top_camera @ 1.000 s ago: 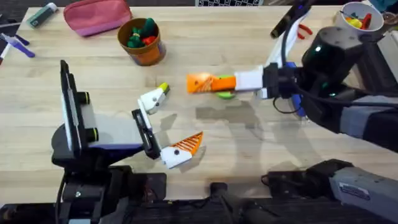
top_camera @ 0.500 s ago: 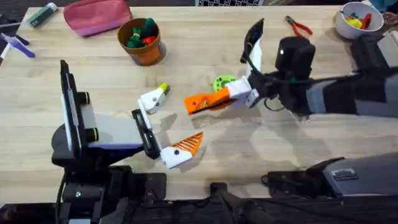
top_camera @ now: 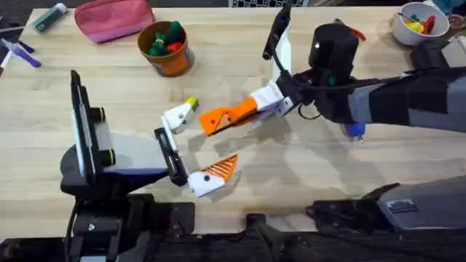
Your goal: Pick up the gripper from the table and insert it into the empty holder that is missing its gripper. Then pick up a screw, insert it into the mounting hole, and use the screwdriver to tighten it. Finally, clean up the table by picking up the vegetable and placing it into the bucket.
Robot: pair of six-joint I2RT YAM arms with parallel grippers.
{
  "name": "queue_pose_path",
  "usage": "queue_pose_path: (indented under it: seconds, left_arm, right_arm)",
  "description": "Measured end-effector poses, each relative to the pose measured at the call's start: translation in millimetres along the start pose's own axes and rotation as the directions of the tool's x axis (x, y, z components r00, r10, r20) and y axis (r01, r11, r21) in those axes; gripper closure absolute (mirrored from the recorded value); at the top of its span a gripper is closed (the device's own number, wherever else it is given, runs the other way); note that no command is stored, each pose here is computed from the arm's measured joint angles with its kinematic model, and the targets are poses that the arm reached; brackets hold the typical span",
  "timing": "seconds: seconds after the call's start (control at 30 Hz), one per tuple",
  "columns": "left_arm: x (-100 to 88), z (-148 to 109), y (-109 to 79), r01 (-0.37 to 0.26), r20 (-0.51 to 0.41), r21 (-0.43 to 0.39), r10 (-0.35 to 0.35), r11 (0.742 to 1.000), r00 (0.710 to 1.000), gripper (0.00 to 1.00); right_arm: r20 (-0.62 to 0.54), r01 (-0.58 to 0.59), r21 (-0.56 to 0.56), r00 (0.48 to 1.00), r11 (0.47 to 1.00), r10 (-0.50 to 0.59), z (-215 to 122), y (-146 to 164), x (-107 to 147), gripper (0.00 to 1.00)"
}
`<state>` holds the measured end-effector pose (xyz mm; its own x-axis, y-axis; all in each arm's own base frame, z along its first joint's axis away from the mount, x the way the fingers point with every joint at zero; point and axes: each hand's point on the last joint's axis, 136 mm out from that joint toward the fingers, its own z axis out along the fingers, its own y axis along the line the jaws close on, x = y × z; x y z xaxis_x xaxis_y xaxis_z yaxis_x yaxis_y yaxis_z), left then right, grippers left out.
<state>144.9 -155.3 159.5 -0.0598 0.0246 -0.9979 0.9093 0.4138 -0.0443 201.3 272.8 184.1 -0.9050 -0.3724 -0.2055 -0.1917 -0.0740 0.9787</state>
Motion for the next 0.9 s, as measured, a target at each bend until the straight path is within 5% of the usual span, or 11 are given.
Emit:
queue_pose_path:
  seconds: [0.9]
  left_arm:
    - [0.0,0,0.0,0.000,0.000,0.000,0.000,1.000,1.000,0.016]
  right_arm:
    - [-0.036,-0.001,-0.011,0.999,1.000,0.000,13,-17,-6,0.990]
